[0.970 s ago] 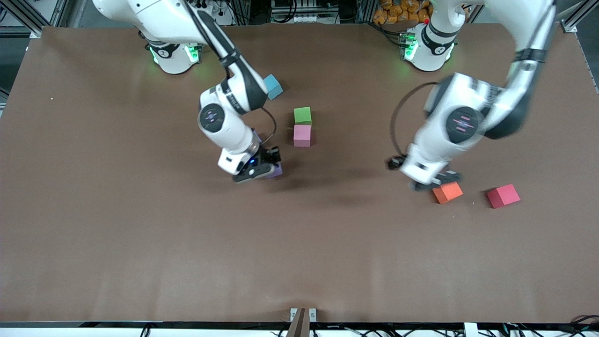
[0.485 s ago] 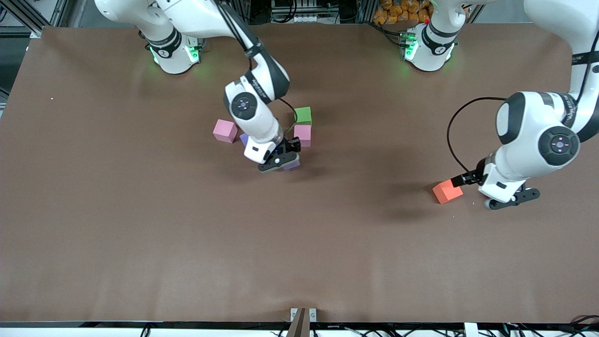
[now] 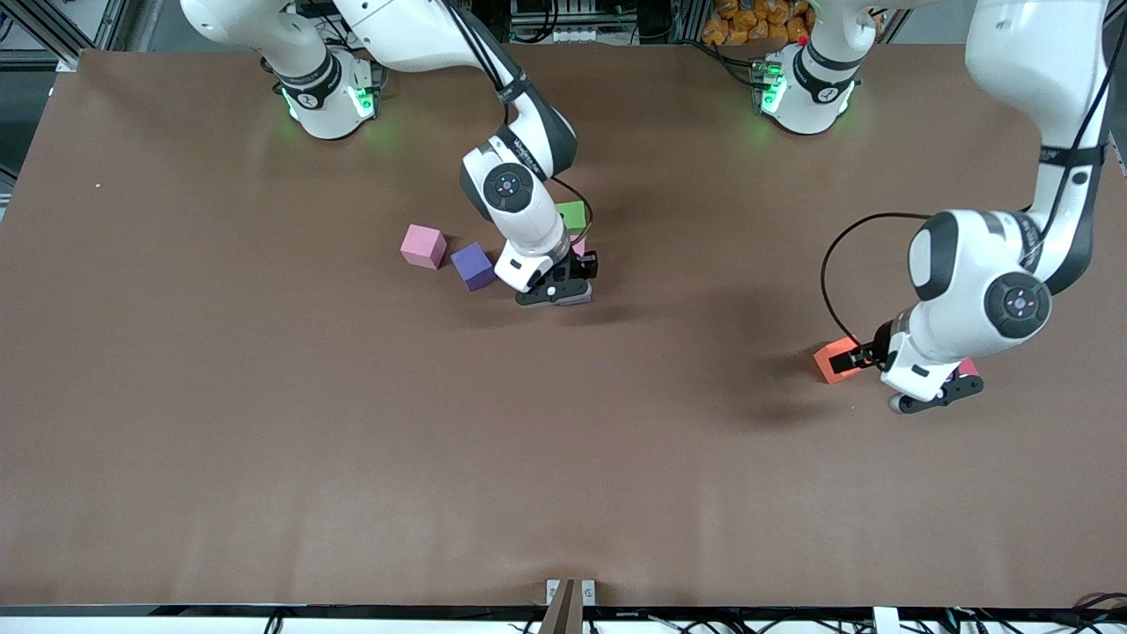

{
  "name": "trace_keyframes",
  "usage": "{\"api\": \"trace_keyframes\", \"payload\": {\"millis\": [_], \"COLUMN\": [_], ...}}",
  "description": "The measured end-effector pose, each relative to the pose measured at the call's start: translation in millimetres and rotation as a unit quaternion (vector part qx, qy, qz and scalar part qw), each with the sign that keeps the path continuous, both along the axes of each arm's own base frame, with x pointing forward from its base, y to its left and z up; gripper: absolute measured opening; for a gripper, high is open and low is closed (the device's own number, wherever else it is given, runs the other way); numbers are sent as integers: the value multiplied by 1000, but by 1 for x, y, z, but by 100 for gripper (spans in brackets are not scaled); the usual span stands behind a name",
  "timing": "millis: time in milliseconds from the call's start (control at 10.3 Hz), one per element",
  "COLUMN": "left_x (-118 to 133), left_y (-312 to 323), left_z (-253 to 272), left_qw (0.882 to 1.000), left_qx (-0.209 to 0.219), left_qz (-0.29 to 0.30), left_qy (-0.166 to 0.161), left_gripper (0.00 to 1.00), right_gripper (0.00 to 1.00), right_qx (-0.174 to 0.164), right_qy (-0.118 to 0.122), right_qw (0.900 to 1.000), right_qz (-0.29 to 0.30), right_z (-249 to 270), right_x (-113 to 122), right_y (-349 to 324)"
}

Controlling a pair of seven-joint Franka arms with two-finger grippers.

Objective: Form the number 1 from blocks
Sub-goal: 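Place the purple cube below the pink cube while the left gripper reaches orange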

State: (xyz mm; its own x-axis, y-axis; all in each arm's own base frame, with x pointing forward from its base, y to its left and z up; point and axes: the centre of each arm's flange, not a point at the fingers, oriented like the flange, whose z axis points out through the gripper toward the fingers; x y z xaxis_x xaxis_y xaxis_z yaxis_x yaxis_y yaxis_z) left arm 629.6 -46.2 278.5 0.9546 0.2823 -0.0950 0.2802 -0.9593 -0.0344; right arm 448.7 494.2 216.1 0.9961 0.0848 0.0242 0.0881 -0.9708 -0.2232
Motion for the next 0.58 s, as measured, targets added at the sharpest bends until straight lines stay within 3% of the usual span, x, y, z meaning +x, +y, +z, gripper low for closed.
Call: {"api": "trace_keyframes", "payload": {"millis": [291, 582], "left_x": [-2, -3], "left_y": [9, 12], "left_z": [-28, -40], "left_qw": [1000, 1000], "left_qx": [3, 4], "left_qz": [7, 9], "left_qy": [9, 13], "left_gripper": [100, 100], "right_gripper": [54, 93], "right_qx": [-5, -4], "right_qy": [5, 2], "right_qw": [1000, 1000], "right_qz": [-5, -13], "right_z": [-6, -3], "right_x": [-2, 2], "right_y": [-2, -7]}}
